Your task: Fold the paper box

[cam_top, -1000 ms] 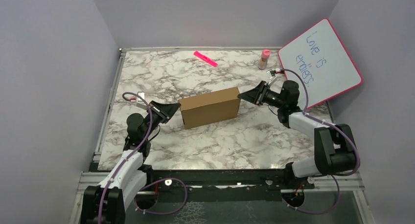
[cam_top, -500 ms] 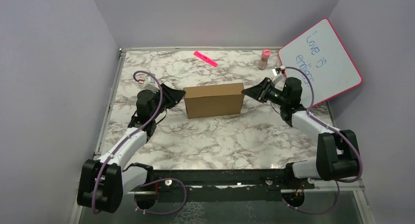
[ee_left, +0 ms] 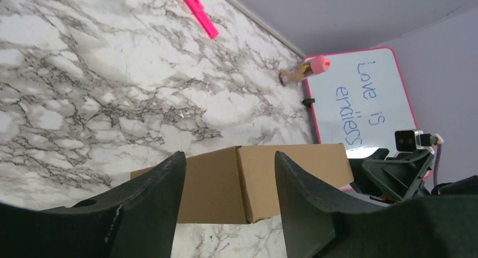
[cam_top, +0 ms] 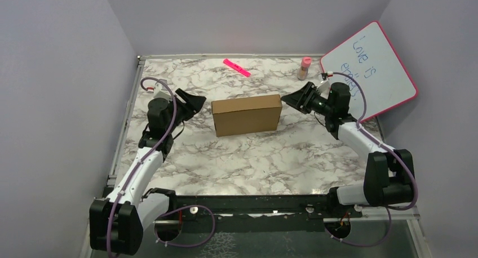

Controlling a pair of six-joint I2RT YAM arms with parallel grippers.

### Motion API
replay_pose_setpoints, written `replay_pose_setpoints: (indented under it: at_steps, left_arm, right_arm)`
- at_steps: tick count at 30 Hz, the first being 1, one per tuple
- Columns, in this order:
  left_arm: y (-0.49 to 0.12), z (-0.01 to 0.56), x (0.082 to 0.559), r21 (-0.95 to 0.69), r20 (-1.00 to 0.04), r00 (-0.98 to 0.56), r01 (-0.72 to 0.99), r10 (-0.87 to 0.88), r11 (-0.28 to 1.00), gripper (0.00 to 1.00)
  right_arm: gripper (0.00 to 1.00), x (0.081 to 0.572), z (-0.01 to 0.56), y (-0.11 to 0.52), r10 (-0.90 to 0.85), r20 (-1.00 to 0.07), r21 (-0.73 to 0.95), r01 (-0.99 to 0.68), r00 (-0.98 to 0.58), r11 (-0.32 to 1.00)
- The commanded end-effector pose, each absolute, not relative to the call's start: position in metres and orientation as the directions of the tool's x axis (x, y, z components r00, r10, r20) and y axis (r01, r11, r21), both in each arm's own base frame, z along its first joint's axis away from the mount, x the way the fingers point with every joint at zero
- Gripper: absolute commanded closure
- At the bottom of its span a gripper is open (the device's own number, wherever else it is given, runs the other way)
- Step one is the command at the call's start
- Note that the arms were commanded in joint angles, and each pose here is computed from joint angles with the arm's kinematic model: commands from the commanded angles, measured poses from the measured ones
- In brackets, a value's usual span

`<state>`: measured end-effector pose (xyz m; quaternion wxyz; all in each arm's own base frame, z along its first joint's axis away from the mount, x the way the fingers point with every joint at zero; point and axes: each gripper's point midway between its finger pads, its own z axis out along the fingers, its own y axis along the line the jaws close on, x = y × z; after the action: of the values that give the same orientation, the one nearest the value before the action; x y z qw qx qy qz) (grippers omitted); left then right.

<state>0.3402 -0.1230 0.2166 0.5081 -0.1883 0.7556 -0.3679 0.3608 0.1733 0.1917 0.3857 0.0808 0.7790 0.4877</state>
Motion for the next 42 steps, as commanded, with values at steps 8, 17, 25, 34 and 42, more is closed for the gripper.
replay_pose_setpoints:
  at_steps: [8,17,25,34,42]
  left_arm:
    - [-0.141,0.254,0.332,-0.801,-0.588,-0.454,0.218,-0.669,0.557,0.33]
    - [-0.151,0.214,0.323,-0.833,-0.526,-0.549,0.175,-0.650,0.526,0.29]
    - [-0.154,0.203,0.323,-0.830,-0.522,-0.575,0.172,-0.631,0.530,0.30]
    - [-0.161,0.180,0.328,-0.833,-0.497,-0.617,0.144,-0.610,0.534,0.38]
    - [-0.156,0.136,0.318,-0.813,-0.478,-0.651,0.075,-0.590,0.577,0.56]
  right_arm:
    - [0.40,0.371,0.209,0.167,0.495,-0.528,0.830,-0.297,-0.690,0.472]
    - [0.40,0.364,0.187,0.176,0.444,-0.482,0.855,-0.294,-0.756,0.428]
    - [0.41,0.361,0.183,0.179,0.434,-0.457,0.871,-0.291,-0.777,0.396]
    - [0.42,0.359,0.170,0.181,0.421,-0.422,0.884,-0.261,-0.803,0.387]
    - [0.57,0.341,0.118,0.175,0.398,-0.367,0.874,-0.165,-0.841,0.457]
